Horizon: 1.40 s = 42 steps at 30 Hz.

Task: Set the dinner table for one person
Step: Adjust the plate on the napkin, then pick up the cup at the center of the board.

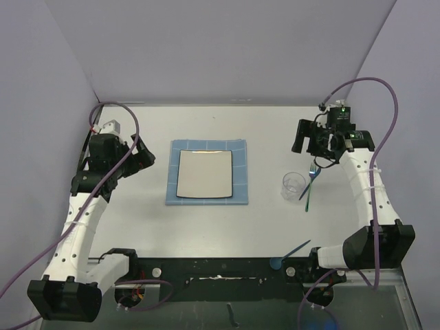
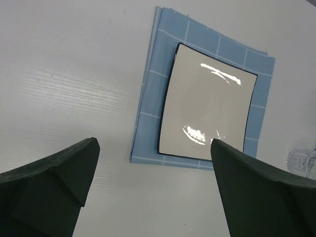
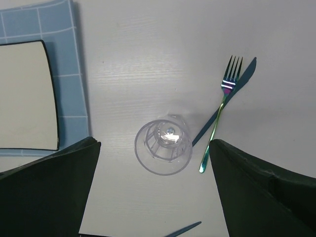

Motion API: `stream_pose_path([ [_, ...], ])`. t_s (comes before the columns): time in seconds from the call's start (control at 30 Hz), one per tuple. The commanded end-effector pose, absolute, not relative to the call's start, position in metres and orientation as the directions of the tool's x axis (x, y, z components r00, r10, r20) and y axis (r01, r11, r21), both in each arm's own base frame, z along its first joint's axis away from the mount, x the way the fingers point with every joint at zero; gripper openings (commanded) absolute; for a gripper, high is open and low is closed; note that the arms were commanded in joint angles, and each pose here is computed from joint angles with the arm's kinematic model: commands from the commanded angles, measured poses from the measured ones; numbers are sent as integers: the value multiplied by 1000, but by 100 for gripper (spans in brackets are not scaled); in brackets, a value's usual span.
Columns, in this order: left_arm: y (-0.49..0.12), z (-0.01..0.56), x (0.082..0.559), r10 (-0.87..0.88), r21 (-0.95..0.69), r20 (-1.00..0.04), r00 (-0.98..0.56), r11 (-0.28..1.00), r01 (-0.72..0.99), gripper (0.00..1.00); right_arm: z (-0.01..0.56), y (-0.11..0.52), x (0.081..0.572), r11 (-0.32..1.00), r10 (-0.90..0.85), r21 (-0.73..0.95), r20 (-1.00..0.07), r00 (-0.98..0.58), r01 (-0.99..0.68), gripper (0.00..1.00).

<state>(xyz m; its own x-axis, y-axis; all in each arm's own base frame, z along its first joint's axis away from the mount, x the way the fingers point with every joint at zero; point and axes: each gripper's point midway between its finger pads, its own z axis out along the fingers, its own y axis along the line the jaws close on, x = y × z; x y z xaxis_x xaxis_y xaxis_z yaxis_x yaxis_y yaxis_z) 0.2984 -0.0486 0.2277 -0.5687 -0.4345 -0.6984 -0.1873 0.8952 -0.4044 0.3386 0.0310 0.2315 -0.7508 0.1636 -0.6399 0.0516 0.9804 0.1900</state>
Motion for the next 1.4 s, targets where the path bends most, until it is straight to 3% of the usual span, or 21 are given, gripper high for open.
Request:
stream_pose_path([
  [0.0,-47,253,306,-435,-421,-756,-490,896,-145,97,202,22,332,980,186,163,-592,-784,110,98],
  [0.27,-50,245,316,-446,-431,-737,-507,889,-157,97,148,21,310,967,253,162,-483,-839,198,98],
  [0.7,-53,238,322,-459,-445,-719,-521,881,-162,97,115,13,288,962,274,123,-440,-855,245,98],
  [0.8,-52,240,323,-463,-446,-720,-517,879,-167,97,107,14,288,961,277,127,-424,-862,246,84],
  [0.97,-51,240,321,-467,-446,-721,-512,878,-174,97,97,15,289,959,285,128,-403,-870,254,36],
  [1.03,-51,240,321,-467,-446,-720,-513,878,-175,97,95,15,289,958,286,127,-397,-872,256,12],
  [1.07,-51,239,321,-467,-447,-719,-514,878,-173,97,94,16,289,957,288,128,-393,-873,259,5],
  [1.13,-53,238,321,-465,-449,-716,-520,878,-167,97,93,16,289,958,287,129,-384,-878,256,0],
  [1.37,-53,238,319,-471,-455,-715,-517,875,-168,97,91,22,291,957,286,153,-377,-881,245,0],
])
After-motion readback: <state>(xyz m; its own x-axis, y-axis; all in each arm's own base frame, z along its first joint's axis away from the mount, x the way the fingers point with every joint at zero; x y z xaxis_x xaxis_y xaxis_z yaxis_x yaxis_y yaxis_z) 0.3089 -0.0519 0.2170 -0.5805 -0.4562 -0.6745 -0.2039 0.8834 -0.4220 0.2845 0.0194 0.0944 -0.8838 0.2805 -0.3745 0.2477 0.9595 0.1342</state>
